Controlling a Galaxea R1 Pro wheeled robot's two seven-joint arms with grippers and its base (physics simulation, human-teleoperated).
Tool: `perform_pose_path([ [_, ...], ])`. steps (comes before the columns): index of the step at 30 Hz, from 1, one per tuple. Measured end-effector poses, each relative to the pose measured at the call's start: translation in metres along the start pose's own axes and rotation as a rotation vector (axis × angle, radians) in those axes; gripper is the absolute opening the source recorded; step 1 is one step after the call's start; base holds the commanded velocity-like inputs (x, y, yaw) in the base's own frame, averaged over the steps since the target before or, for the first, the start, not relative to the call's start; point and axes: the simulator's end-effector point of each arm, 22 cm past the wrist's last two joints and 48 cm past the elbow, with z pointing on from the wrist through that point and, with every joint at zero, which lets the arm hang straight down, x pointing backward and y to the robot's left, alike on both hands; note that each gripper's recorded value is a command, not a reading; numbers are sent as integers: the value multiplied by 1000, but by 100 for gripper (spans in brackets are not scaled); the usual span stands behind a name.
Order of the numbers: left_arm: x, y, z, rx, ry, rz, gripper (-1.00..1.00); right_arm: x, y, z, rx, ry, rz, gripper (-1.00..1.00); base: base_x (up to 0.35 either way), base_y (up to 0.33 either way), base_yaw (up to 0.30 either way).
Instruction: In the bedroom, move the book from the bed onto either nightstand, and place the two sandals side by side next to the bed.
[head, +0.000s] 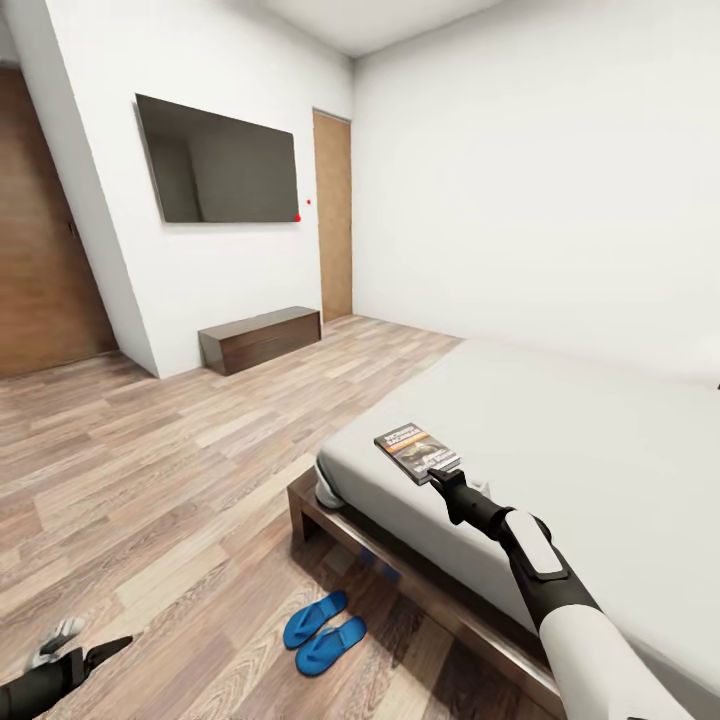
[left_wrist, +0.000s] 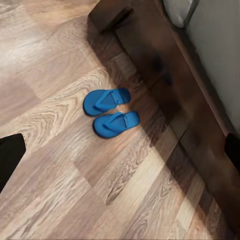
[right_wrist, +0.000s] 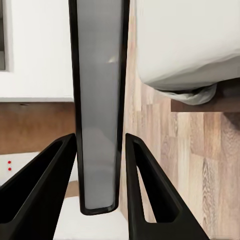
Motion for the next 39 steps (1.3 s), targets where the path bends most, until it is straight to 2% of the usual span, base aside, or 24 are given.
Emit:
perform_pose_path([
  [2, 13, 5, -3, -1, -26, -32, 100, 0, 0, 0, -1, 0, 0, -100, 0, 0, 152],
  [9, 53, 14, -7, -6, -46, -116, 100, 1, 1, 0, -2, 1, 0, -100, 0, 0, 151],
  [10, 65, 16, -9, -9, -51, -140, 100, 1, 1, 0, -2, 1, 0, -100, 0, 0, 151],
  [14, 85, 20, -13, -14, -89, -193, 100, 1, 1, 1, -2, 2, 0, -100, 0, 0, 151],
  [20, 109, 25, -18, -25, -108, -232, 100, 1, 1, 1, -2, 2, 0, -100, 0, 0, 151],
  [27, 137, 12, -13, 6, -92, -263, 100, 1, 0, 0, -1, 2, -1, -100, 0, 0, 151],
  [34, 172, 7, -15, 10, -62, -304, 100, 0, 0, 0, -2, 1, 1, -100, 0, 0, 151],
  [39, 173, 6, -15, 13, -103, -347, 100, 0, 0, 0, -1, 0, 0, -100, 0, 0, 150],
])
